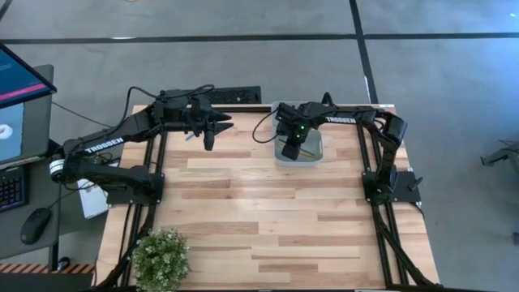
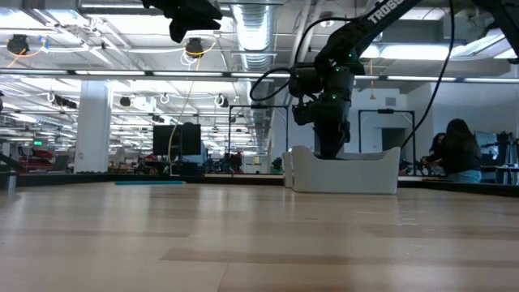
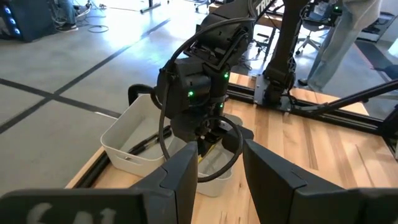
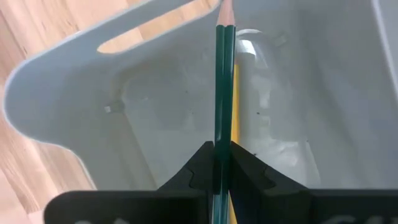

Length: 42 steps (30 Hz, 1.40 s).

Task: Sort pens & pencils
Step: Put the green pencil into the bottom bin

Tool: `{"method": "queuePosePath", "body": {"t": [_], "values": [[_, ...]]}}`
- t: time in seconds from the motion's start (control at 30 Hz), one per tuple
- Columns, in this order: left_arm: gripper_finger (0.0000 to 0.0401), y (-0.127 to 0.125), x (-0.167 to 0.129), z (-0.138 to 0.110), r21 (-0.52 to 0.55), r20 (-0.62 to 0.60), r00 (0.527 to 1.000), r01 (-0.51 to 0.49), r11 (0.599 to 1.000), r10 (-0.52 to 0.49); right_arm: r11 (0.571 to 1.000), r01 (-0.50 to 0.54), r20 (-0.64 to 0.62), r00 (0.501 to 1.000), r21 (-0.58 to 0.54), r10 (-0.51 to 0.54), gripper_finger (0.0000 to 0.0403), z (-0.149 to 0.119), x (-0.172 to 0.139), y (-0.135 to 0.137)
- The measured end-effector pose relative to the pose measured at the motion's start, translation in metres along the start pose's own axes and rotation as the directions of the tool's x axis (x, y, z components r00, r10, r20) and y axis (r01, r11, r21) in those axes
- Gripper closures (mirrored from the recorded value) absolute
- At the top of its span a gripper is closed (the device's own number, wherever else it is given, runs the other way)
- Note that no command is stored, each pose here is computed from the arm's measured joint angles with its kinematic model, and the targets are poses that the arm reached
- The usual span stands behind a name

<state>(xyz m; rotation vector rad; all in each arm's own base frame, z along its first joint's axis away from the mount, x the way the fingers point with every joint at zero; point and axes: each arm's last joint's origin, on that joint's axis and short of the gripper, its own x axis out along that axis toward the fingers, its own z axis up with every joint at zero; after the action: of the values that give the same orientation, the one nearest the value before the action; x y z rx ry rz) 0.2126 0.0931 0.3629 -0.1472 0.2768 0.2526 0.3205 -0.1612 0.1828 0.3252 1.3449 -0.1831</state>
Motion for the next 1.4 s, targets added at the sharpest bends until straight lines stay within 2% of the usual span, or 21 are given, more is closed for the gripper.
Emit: {"method": "queuePosePath", "body": {"t": [0.17, 0.33, 0.53, 0.7, 0.87, 1.27, 1.4], "values": [[0.0282, 0.000, 0.000, 0.000, 0.000, 0.000, 1.000, 0.000, 1.000, 0.000, 1.000, 0.007, -0.002, 1.000, 0.000, -0.007, 0.0343, 0.000, 0.000, 0.000], [0.0282, 0.000, 0.000, 0.000, 0.000, 0.000, 1.000, 0.000, 1.000, 0.000, 0.997, 0.080, -0.016, 0.997, 0.005, -0.080, 0.0343, -0.001, 0.000, -0.002], [0.0282, 0.000, 0.000, 0.000, 0.000, 0.000, 1.000, 0.000, 1.000, 0.000, 0.997, 0.074, -0.026, 0.997, 0.024, -0.073, 0.0343, -0.002, 0.000, -0.001], [0.0282, 0.000, 0.000, 0.000, 0.000, 0.000, 1.000, 0.001, 1.000, -0.001, 0.996, 0.062, -0.047, 0.997, -0.062, -0.065, 0.0343, -0.003, 0.002, 0.010], [0.0282, 0.000, 0.000, 0.000, 0.000, 0.000, 1.000, 0.001, 1.000, -0.001, 0.995, 0.060, -0.041, 0.997, -0.078, -0.063, 0.0343, -0.001, 0.003, 0.016], [0.0282, 0.000, 0.000, 0.000, -0.005, 0.000, 1.000, 0.001, 1.000, -0.001, 0.998, 0.060, -0.082, 0.995, -0.008, -0.060, 0.0343, -0.013, 0.014, 0.009], [0.0282, 0.000, 0.000, 0.000, -0.005, 0.000, 1.000, 0.001, 1.000, -0.001, 0.998, 0.060, -0.069, 0.996, -0.017, -0.061, 0.0343, -0.015, 0.020, 0.011]]}}
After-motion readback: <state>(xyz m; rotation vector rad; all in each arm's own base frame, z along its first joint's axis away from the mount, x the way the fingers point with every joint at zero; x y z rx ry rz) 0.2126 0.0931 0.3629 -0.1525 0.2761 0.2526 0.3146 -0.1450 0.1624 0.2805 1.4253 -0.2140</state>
